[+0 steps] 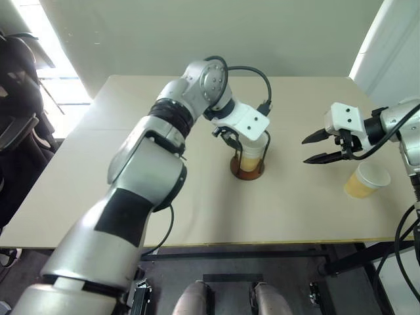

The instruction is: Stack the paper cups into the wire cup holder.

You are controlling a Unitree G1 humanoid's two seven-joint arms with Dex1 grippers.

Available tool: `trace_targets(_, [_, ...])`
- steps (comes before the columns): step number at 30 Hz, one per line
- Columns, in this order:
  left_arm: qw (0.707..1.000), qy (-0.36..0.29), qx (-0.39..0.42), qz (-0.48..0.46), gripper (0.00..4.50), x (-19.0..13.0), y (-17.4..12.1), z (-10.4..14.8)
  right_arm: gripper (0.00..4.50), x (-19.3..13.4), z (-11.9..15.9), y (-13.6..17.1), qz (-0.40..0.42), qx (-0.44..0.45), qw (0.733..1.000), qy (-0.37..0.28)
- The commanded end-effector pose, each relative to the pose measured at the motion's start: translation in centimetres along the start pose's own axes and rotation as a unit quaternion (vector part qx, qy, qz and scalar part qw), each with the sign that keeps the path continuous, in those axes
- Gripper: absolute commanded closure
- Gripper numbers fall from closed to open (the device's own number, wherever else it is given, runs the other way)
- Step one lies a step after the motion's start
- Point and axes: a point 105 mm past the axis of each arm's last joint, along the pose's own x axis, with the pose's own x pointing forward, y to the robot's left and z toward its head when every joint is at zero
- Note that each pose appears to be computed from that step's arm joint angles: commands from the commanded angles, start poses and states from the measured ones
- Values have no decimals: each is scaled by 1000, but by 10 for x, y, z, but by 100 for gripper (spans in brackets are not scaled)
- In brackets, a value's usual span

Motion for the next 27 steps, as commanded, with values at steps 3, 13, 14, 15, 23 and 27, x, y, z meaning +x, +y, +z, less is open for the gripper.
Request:
trace_targets(3, [998, -19, 1, 64, 4, -11, 20, 9, 188, -15, 5, -8, -31, -14, 999, 3])
trace_targets(13, [902, -252, -211, 281, 4, -77, 54, 2, 188, -34, -1, -24, -94, 20, 995, -6])
trace_targets(14, [893, -268, -228, 282, 4, -80, 52, -2, 188, -36, -1, -25, -99, 22, 995, -8])
trace_targets(15, [882, -286, -243, 284, 4, -83, 49, -5, 188, -39, -1, -26, -104, 26, 994, -7])
trace_targets(23, [808, -423, -323, 251, 4, -87, 27, -14, 188, -73, -34, -21, -110, 37, 990, 83])
trace_targets(27, [814, -444, -335, 167, 4, -76, 11, -8, 188, -78, -39, -1, -49, 41, 992, 113])
